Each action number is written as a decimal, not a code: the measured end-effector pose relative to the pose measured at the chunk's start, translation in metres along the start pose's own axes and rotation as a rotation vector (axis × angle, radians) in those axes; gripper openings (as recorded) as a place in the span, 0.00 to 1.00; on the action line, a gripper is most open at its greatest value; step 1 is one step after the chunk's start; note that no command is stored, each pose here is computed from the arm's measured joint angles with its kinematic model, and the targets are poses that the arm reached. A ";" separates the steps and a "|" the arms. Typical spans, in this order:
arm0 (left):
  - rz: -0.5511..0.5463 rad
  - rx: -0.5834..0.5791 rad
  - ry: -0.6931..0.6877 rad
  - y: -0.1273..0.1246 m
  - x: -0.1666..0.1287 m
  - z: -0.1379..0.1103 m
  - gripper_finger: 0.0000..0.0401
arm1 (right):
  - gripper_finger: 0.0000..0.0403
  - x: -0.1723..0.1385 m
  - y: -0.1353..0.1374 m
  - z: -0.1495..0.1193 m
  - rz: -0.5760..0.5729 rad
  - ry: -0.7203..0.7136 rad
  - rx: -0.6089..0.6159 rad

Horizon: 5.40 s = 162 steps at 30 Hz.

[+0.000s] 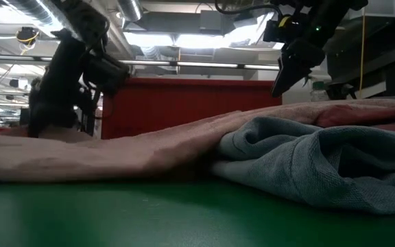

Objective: Fold Laundry from Bin
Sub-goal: Fold the pink shirt from the red laundry basket

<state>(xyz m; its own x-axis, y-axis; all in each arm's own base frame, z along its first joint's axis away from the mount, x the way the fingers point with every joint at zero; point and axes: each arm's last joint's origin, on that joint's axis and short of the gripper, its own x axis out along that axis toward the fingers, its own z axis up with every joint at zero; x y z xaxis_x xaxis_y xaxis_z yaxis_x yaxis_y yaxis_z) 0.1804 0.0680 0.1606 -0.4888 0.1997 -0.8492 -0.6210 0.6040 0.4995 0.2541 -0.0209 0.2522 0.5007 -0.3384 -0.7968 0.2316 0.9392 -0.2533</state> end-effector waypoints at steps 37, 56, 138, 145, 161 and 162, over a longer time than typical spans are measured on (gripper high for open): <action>-0.050 -0.098 0.001 0.003 -0.023 0.006 0.29 | 0.47 -0.001 0.007 0.000 0.235 0.008 0.007; -0.439 -0.068 -0.200 -0.047 -0.042 0.011 0.25 | 0.47 0.026 -0.069 -0.011 0.008 0.105 0.264; -0.478 -0.104 -0.318 -0.051 -0.047 0.020 0.25 | 0.57 0.144 -0.101 -0.003 0.274 0.173 0.351; -0.482 -0.106 -0.323 -0.052 -0.047 0.021 0.25 | 0.55 0.162 -0.097 -0.010 0.288 0.219 0.355; -0.489 -0.108 -0.331 -0.052 -0.048 0.022 0.25 | 0.02 0.159 -0.098 -0.009 0.290 0.212 0.355; -0.489 -0.108 -0.331 -0.052 -0.048 0.022 0.25 | 0.04 0.157 -0.098 -0.009 0.290 0.211 0.355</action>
<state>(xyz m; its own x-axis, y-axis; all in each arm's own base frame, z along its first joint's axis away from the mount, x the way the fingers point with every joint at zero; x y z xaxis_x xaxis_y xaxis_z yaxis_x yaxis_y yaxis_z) 0.2494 0.0436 0.1716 0.0753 0.1591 -0.9844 -0.7930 0.6081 0.0376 0.3026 -0.1655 0.1472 0.4152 -0.0129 -0.9096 0.3956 0.9030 0.1678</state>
